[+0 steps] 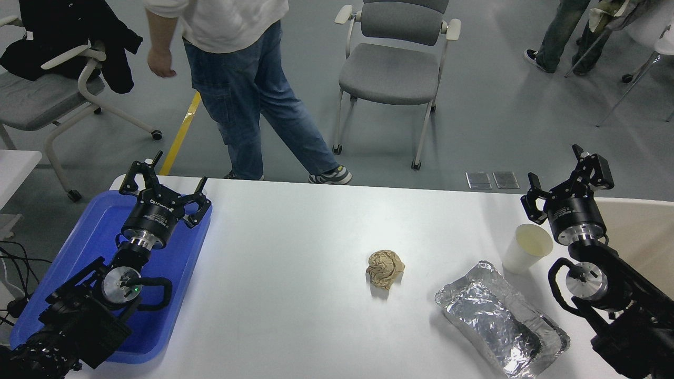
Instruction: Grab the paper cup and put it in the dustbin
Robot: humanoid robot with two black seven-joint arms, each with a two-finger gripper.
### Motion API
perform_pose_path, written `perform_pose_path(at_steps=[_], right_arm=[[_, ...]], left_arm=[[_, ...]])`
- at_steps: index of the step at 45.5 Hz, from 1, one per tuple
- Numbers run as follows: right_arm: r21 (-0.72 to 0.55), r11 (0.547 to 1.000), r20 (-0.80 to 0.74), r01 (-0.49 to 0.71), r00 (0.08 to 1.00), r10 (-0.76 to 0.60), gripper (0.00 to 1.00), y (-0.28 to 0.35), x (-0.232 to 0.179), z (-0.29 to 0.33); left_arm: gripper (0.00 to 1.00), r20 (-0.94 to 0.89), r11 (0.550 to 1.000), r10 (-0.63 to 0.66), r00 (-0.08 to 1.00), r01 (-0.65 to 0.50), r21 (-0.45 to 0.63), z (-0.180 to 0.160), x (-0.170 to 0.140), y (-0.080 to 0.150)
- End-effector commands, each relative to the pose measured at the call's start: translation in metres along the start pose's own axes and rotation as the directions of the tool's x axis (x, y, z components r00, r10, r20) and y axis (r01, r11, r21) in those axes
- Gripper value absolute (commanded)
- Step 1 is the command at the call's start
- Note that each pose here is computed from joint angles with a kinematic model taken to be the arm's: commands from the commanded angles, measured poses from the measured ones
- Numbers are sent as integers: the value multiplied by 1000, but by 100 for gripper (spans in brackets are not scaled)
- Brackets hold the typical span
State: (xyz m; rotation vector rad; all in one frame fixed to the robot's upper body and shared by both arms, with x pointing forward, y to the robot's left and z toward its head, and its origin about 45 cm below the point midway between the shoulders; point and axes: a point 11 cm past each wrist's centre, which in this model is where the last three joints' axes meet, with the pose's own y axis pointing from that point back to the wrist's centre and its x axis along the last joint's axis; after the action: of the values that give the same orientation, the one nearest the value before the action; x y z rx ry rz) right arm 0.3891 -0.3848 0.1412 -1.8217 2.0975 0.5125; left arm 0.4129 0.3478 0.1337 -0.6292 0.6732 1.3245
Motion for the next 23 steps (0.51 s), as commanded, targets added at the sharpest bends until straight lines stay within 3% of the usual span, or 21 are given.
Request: perform_pose_path(at_steps=[1, 23], right_arm=[[0, 1000, 1, 3, 1000, -3, 100, -1, -1, 0], [0, 1000, 1, 3, 1000, -3, 100, -1, -1, 0]], left_arm=[[100, 0, 1000, 0, 1000, 0, 0, 0, 0, 0], [100, 0, 1000, 0, 1000, 0, 0, 0, 0, 0]])
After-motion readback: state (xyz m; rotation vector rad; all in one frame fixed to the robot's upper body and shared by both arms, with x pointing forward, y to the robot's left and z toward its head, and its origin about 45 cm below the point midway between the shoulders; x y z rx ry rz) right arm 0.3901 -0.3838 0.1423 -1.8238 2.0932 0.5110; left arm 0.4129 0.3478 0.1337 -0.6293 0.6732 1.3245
